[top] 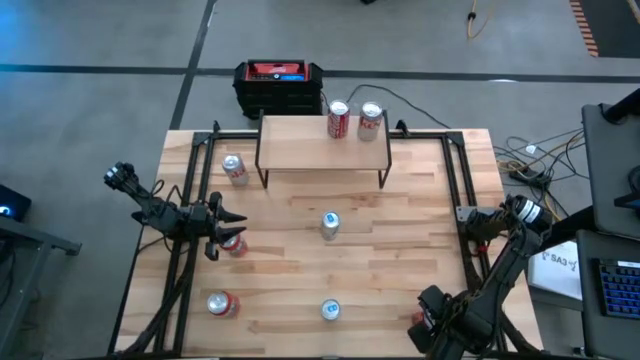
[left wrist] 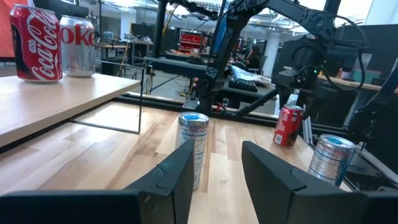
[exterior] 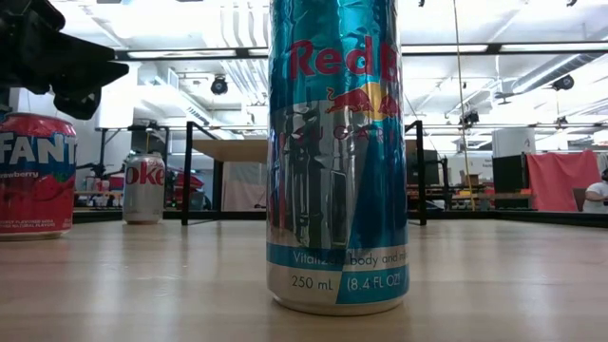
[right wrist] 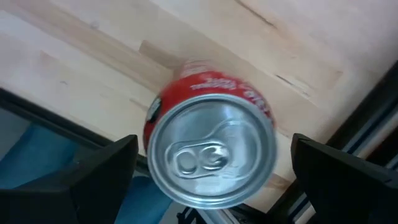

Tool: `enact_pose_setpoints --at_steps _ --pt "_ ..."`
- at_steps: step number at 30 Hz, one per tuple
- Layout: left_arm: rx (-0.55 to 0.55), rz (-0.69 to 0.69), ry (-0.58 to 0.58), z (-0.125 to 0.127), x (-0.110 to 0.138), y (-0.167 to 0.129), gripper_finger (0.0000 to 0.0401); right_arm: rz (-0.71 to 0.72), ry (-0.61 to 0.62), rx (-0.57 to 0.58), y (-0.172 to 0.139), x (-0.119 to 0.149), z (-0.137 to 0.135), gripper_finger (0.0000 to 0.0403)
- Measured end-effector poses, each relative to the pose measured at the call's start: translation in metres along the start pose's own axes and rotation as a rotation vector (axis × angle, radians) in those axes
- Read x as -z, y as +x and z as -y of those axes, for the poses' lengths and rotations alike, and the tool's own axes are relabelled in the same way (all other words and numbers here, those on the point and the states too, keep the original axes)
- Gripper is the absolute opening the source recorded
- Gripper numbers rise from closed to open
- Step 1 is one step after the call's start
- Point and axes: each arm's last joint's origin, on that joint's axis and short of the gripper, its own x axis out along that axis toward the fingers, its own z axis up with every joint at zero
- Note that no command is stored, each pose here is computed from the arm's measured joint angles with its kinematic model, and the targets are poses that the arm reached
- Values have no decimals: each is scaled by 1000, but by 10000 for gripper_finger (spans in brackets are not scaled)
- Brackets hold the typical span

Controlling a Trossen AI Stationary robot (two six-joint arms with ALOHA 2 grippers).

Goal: Place canned beverage on shelf
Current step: Move the red and white soda can

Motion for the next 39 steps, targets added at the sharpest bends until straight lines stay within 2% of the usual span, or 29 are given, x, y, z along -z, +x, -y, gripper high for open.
enact_pose_setpoints --at_steps 4,13,20,24,30,39 --pt "0 0 0 0 0 0 118 0 42 4 1 -1 0 379" --pt "0 0 1 0 0 0 118 1 22 -3 2 -4 -3 279" --pt "0 0 0 0 0 0 118 -6 38 -22 2 -4 -5 279" --pt "0 0 1 0 0 0 118 13 38 -5 -1 -14 -5 290" --pt "0 0 1 0 0 0 118 35 -33 -11 -13 -55 -10 286" --pt "0 0 0 0 0 0 118 27 -118 31 -34 -145 -2 289"
